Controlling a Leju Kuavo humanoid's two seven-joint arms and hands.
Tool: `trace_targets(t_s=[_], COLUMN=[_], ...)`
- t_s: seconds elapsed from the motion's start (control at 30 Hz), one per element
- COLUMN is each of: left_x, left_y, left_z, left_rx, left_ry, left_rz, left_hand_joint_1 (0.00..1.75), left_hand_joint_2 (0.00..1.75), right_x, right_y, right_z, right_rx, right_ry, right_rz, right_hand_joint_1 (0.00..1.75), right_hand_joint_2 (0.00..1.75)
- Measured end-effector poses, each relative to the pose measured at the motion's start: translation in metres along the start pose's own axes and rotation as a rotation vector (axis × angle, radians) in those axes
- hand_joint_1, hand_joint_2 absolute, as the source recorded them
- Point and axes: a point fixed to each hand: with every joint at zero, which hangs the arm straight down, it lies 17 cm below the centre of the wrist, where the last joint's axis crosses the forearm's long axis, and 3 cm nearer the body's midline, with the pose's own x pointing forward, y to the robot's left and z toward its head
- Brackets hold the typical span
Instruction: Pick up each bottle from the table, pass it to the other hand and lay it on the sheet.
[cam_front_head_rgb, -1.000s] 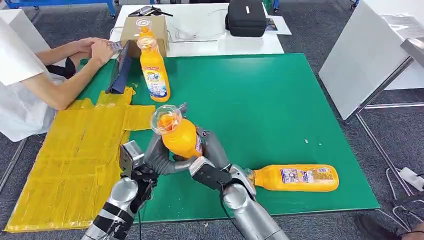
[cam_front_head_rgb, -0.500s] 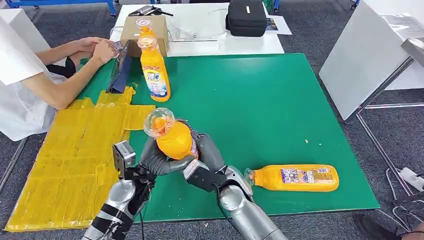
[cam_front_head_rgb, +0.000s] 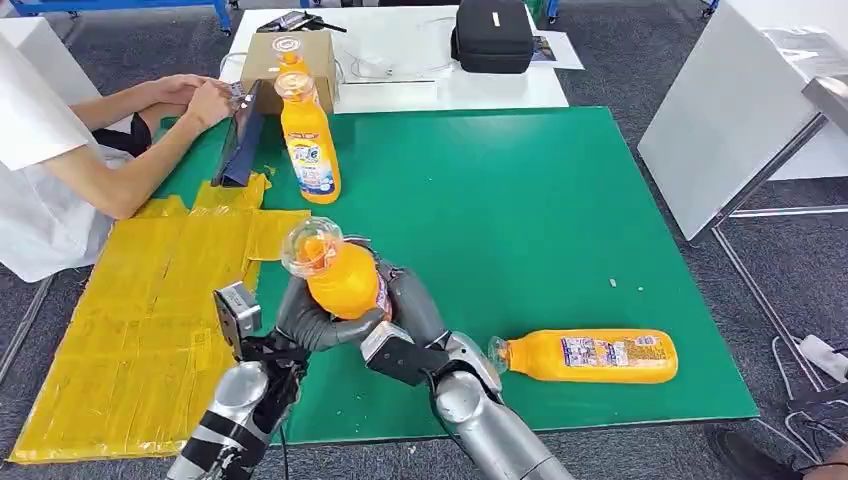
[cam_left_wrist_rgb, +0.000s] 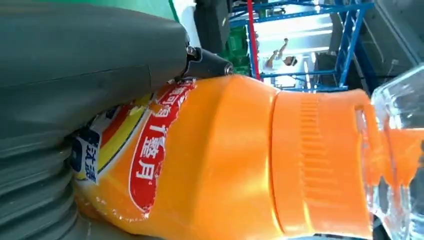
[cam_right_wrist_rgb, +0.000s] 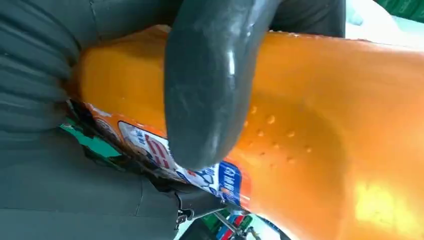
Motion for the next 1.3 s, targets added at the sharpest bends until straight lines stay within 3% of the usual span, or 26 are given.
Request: trace_targets(t_s=[0.4,0.57,0.8,1.03,1.17,1.3], left_x=[0.031,0.043,0.056,0.071,0.068,0.053], left_y=[0.031,0.101,0.145,0.172,0.175,0.178], left_z=[-0.009,-0.008,-0.001,-0.001,-0.003,-0.009], left_rx=[0.097,0.312,0.441,0.535,0.533,0.477], left_ry=[-0.067,-0.075,-0.088,-0.100,-0.085,-0.015], left_rz=[-0.056,-0.242,-0.380,-0.832,-0.885,-1.249], left_hand_joint_1=[1.75,1.75,1.75,1.75,1.75,1.75], left_hand_joint_2=[1.75,1.75,1.75,1.75,1.75,1.75], right_x=[0.024,0.027,0.036,0.057,0.067,0.086], right_y=[-0.028,-0.047,-0.061,-0.082,-0.089,-0.103], right_z=[0.005,0.013,0.015,0.019,0.021,0.026], right_rx=[-0.089,-0.142,-0.175,-0.248,-0.267,-0.315], right_ry=[-0.057,-0.064,-0.090,-0.146,-0.170,-0.221], right_rz=[0.043,0.099,0.143,0.200,0.214,0.243], right_hand_joint_1=[0.00,0.00,0.00,0.00,0.00,0.00], right_hand_joint_2=[1.75,1.75,1.75,1.75,1.75,1.75])
